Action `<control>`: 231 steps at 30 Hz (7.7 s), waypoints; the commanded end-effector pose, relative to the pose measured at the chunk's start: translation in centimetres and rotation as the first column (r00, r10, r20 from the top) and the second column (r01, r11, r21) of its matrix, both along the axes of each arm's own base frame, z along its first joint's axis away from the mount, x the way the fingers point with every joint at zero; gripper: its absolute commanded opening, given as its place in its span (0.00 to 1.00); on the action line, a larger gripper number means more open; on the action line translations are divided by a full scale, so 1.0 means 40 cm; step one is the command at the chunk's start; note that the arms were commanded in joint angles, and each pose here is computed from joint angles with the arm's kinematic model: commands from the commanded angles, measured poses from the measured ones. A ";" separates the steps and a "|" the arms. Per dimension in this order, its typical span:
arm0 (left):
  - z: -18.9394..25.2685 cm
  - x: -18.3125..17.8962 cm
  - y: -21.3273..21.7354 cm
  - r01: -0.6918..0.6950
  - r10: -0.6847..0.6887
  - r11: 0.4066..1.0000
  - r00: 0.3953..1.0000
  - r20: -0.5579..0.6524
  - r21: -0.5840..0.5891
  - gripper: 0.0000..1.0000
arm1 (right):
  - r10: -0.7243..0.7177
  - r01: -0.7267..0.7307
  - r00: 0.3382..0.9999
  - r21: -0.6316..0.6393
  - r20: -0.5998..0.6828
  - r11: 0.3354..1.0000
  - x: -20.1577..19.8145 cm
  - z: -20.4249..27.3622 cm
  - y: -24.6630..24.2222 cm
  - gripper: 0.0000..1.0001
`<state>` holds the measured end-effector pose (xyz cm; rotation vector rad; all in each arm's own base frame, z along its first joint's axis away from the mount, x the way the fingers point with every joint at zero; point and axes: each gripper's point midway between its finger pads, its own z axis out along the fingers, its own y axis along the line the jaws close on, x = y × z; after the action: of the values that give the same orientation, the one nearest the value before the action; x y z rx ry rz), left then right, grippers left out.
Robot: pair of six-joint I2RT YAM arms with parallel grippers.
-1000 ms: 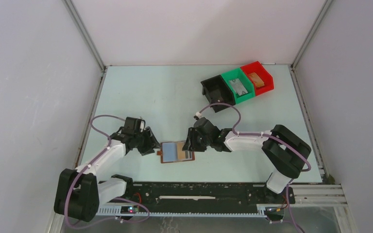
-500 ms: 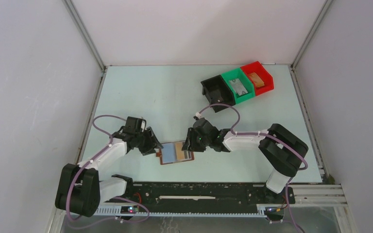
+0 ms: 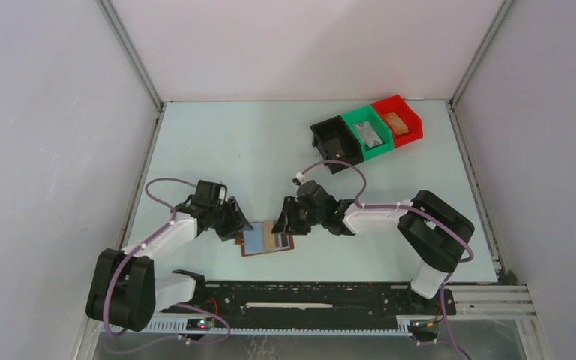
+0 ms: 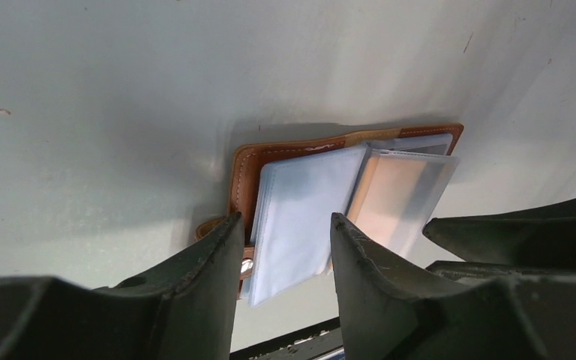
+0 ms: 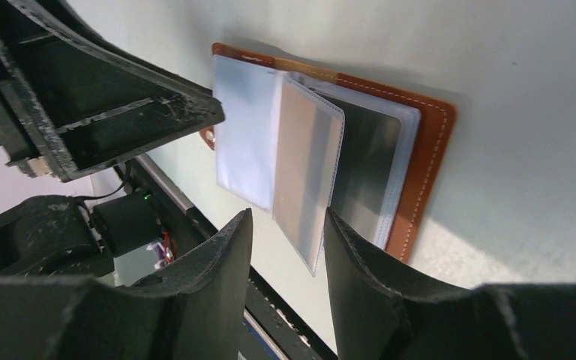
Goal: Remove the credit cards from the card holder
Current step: Remove the credit card from the card holder.
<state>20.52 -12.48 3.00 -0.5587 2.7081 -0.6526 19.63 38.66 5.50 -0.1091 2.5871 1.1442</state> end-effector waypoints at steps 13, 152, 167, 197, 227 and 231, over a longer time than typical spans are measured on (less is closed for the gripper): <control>0.002 -0.004 -0.018 0.018 -0.018 0.999 1.000 0.011 -0.029 0.51 | 0.201 -0.213 0.977 0.237 0.076 0.948 -0.063 0.139 0.127 0.47; -0.094 -0.083 0.003 -0.039 0.037 0.999 0.989 -0.143 -0.007 0.22 | -0.017 0.058 0.984 0.228 -0.178 0.972 0.024 -0.048 0.088 0.28; -0.102 -0.084 0.007 -0.041 0.041 0.999 0.987 -0.155 0.004 0.21 | -0.110 0.132 0.978 0.112 -0.180 0.985 0.029 -0.087 0.038 0.33; -0.111 -0.088 0.012 -0.047 0.049 0.999 0.984 -0.170 0.017 0.07 | -0.060 0.135 0.963 0.277 -0.264 0.951 0.010 -0.070 0.065 0.18; -0.118 -0.088 0.016 -0.043 0.048 0.999 0.982 -0.184 0.033 0.07 | -0.098 0.164 0.969 0.292 -0.228 0.942 0.020 -0.069 -0.012 0.00; -0.114 -0.086 0.016 -0.044 0.049 0.999 0.982 -0.180 0.032 0.07 | -0.104 0.156 0.976 0.286 -0.190 0.945 0.030 -0.054 -0.028 0.00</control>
<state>19.24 -14.07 1.23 -0.6635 2.7611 -0.7960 19.92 38.62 2.40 0.2770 2.5252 1.5915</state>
